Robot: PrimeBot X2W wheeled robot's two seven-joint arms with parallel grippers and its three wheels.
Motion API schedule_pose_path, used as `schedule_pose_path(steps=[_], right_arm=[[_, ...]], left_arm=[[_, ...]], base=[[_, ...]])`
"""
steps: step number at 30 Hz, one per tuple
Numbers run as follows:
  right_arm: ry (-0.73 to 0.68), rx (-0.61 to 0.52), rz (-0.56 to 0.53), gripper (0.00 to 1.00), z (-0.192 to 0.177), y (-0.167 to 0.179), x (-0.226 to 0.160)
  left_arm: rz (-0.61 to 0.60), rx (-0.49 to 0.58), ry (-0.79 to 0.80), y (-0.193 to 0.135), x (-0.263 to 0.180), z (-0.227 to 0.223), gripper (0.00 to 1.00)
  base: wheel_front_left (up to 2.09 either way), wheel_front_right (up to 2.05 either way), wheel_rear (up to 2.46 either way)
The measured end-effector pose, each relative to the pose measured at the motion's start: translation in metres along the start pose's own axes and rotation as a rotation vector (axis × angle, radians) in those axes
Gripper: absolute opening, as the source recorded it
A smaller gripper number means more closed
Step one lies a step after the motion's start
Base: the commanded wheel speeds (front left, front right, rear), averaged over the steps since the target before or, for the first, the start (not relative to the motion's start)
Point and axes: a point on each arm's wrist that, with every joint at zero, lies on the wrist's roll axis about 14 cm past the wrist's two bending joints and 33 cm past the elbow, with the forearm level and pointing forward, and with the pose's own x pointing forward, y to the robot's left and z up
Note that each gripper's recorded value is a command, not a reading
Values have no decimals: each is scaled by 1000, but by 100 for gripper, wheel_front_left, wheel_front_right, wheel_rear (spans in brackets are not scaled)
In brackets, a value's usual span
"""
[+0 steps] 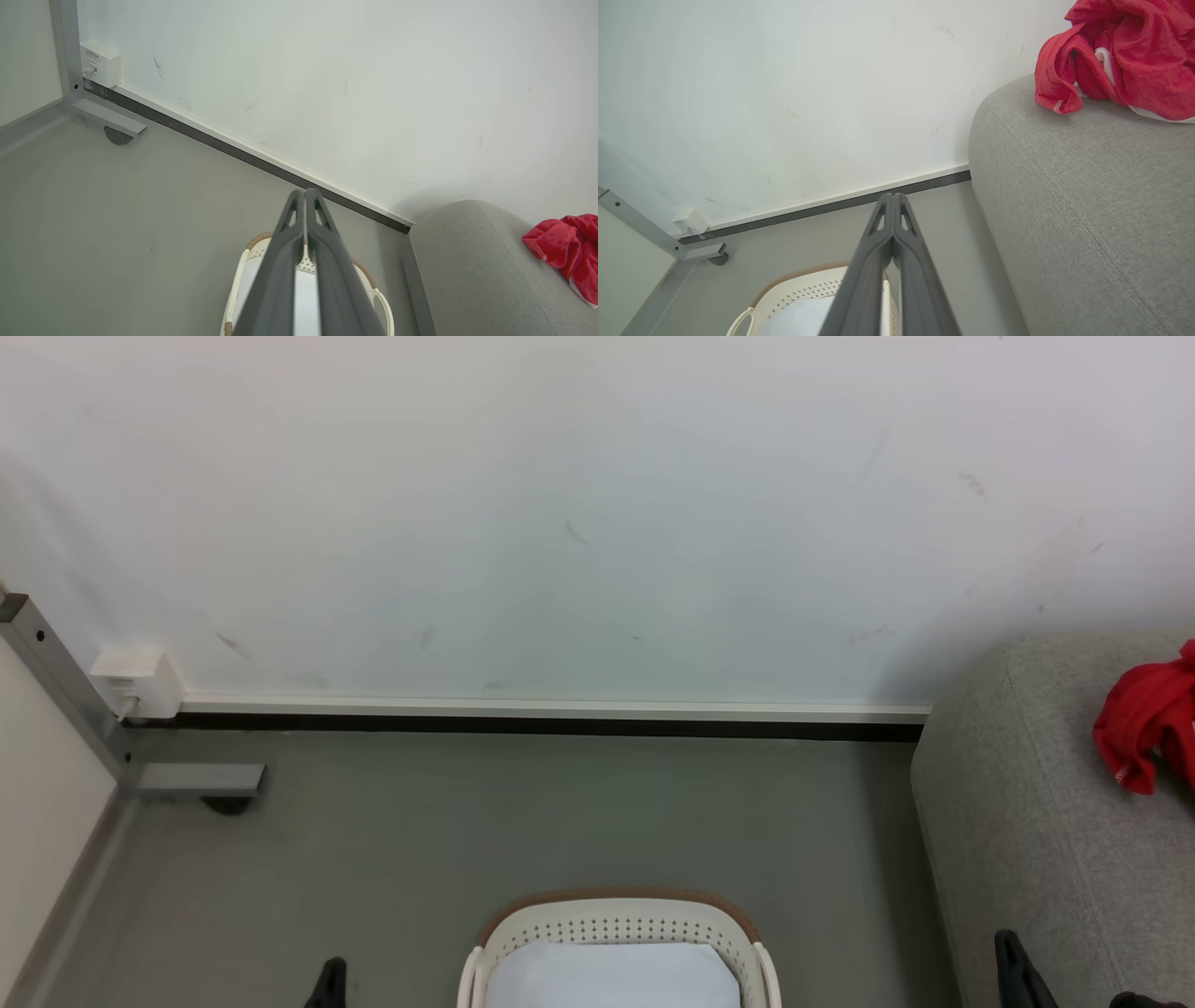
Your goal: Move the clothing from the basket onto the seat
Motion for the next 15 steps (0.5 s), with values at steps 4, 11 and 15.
schedule_pose_path(steps=[4,11,15], right_arm=[[-6,65,-11,0,4,-1,3],[-9,178,-27,0,8,-4,5],[-13,237,-32,0,10,-5,7]], left_arm=[[10,-63,-2,1,3,3,0],[25,-163,-4,3,7,7,0],[31,-220,-12,4,10,10,0]], base=[[0,0,0],[0,0,0],[0,0,0]])
